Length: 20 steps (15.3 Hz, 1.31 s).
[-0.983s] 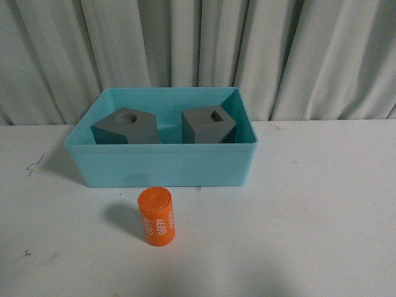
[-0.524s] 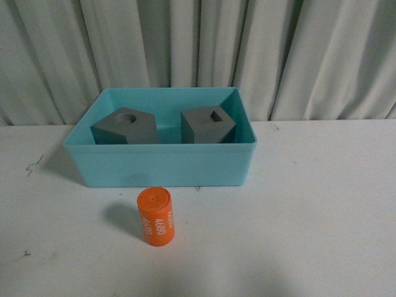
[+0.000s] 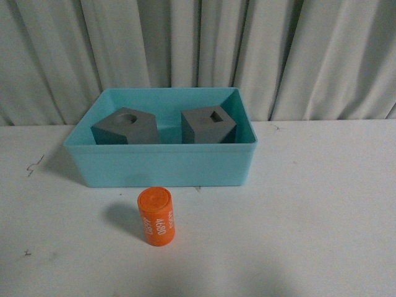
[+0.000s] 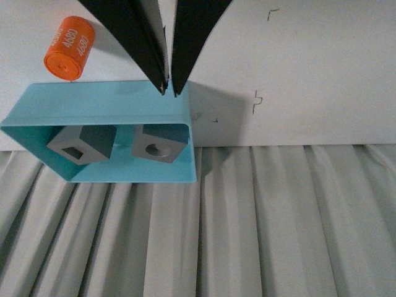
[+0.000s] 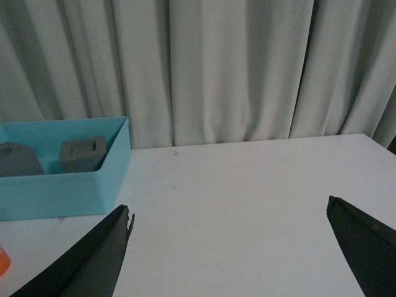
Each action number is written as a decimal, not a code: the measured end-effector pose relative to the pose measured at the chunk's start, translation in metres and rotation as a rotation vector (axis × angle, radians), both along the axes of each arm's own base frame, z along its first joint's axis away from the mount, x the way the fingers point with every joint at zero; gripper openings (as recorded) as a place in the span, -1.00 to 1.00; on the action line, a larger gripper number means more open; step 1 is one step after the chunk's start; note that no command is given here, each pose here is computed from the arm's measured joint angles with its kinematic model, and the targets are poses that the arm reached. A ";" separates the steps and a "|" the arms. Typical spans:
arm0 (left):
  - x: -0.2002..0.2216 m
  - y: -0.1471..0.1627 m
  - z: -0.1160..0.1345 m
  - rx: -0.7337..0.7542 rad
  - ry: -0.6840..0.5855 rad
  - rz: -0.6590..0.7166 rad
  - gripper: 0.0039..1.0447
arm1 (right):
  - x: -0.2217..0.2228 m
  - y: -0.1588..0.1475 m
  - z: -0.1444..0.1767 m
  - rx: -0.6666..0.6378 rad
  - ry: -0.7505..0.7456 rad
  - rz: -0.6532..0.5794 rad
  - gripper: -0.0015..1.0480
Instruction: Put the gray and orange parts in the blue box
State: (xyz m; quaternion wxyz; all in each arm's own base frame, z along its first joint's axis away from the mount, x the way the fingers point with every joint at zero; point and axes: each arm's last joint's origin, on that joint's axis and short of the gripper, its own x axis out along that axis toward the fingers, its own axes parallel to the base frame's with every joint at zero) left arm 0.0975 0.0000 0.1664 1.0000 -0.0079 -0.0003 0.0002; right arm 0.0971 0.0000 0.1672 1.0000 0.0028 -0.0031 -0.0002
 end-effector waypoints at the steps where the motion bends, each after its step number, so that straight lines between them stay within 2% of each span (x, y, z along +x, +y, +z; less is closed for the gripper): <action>1: 0.000 0.000 0.000 0.000 0.000 0.000 -0.67 | 0.000 0.000 0.000 0.000 0.000 0.000 0.87; 3: 0.000 0.000 0.000 0.000 0.000 0.000 -0.11 | 0.000 0.000 0.000 0.000 0.000 0.000 0.87; 7: 0.000 0.000 0.000 0.000 0.000 0.000 0.86 | 0.000 0.000 0.000 0.000 0.000 0.000 0.87; 10: 0.000 0.000 0.000 0.002 0.000 0.000 0.88 | 0.000 0.000 0.000 0.000 0.000 0.000 0.87; 11: 0.000 0.000 0.000 0.002 0.000 0.000 0.88 | -0.001 -0.001 -0.002 0.036 0.109 -0.045 0.87; 12: 0.000 0.000 0.000 0.002 0.000 -0.001 0.88 | 0.010 -0.010 0.004 0.126 0.386 -0.172 0.87; 13: 0.000 0.000 0.000 0.002 -0.001 0.000 0.88 | 0.034 -0.032 0.023 0.184 0.397 -0.261 0.87; 14: 0.000 0.000 0.000 0.002 0.000 0.000 0.88 | 0.063 -0.053 0.049 0.167 0.333 -0.218 0.87; 15: 0.000 0.000 0.000 0.002 0.000 0.001 0.88 | 0.099 -0.067 0.070 0.096 0.283 -0.110 0.87; 16: 0.000 0.000 0.000 0.002 0.000 0.000 0.88 | 0.135 -0.070 0.072 0.017 0.304 0.058 0.87; 18: 0.000 0.000 0.000 0.002 0.000 0.000 0.88 | 0.189 -0.051 0.039 -0.072 0.469 0.443 0.87; 20: 0.000 0.000 0.000 0.002 0.000 0.000 0.88 | 0.212 -0.016 0.025 -0.143 0.535 0.799 0.87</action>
